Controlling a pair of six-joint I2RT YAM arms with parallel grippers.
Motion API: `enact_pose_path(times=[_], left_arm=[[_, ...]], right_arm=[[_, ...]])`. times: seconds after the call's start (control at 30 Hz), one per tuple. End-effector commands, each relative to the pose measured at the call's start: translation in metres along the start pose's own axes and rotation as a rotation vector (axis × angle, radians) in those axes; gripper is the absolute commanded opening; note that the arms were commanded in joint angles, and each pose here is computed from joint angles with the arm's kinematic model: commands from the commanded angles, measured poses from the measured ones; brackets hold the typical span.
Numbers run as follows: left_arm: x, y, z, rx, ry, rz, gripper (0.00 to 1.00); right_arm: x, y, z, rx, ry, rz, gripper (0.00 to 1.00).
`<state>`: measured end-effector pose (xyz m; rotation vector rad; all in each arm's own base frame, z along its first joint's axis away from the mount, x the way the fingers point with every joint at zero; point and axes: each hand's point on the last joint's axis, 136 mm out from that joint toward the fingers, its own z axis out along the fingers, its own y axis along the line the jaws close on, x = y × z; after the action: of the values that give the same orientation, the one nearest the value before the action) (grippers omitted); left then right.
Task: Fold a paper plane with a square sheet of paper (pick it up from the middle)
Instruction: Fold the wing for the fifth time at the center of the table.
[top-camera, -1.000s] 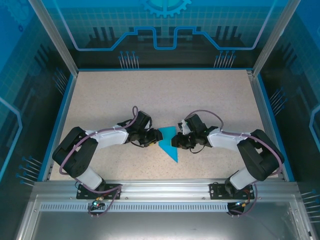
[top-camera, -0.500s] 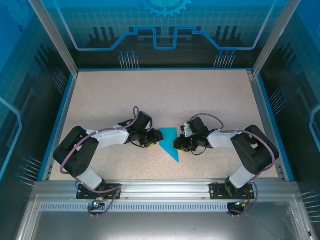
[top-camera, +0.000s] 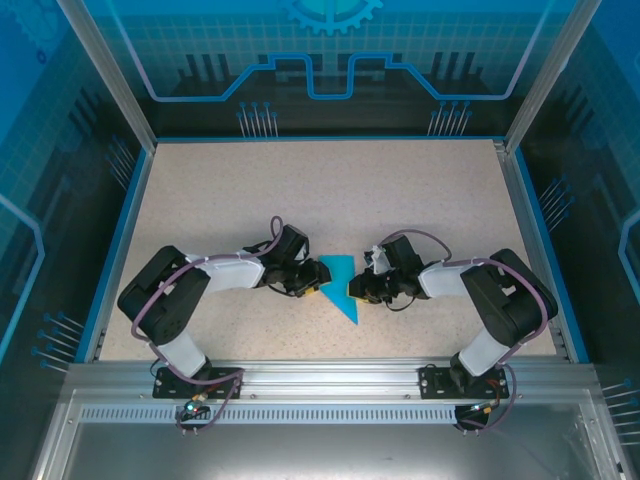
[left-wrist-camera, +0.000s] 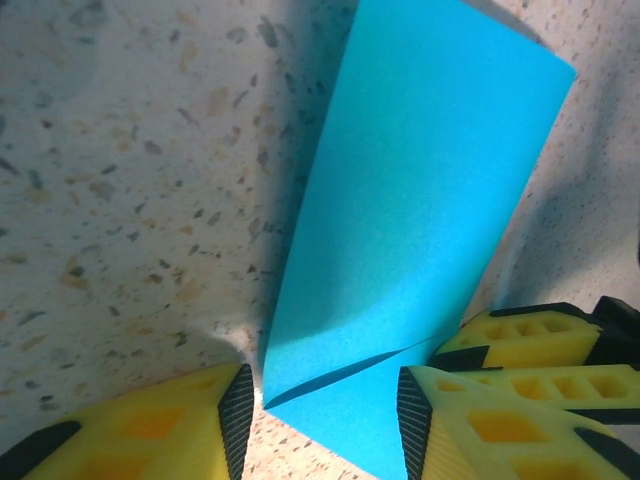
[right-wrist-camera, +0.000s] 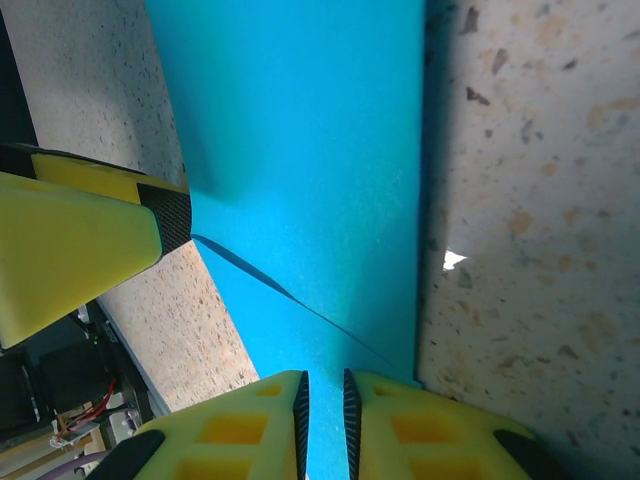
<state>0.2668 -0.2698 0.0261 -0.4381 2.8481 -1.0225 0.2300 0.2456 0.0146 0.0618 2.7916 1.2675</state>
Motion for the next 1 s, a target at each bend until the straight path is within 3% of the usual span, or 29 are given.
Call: enact_pose_path(times=[0.0,0.63,0.97], left_arm=[[0.0,-0.011,0.006,0.038,0.014,-0.01,0.45],[-0.004,-0.028,0.003,0.134,-0.011,-0.003,0.43],[-0.008,-0.032,0.006,0.152,-0.017,0.006,0.18]], right_arm=[[0.009,-0.034,0.006,0.094,0.009,0.056,0.2],[-0.001,-0.035,0.007,0.078,-0.002,0.069,0.2],[-0.012,-0.023,-0.003,0.065,-0.038,0.033,0.22]])
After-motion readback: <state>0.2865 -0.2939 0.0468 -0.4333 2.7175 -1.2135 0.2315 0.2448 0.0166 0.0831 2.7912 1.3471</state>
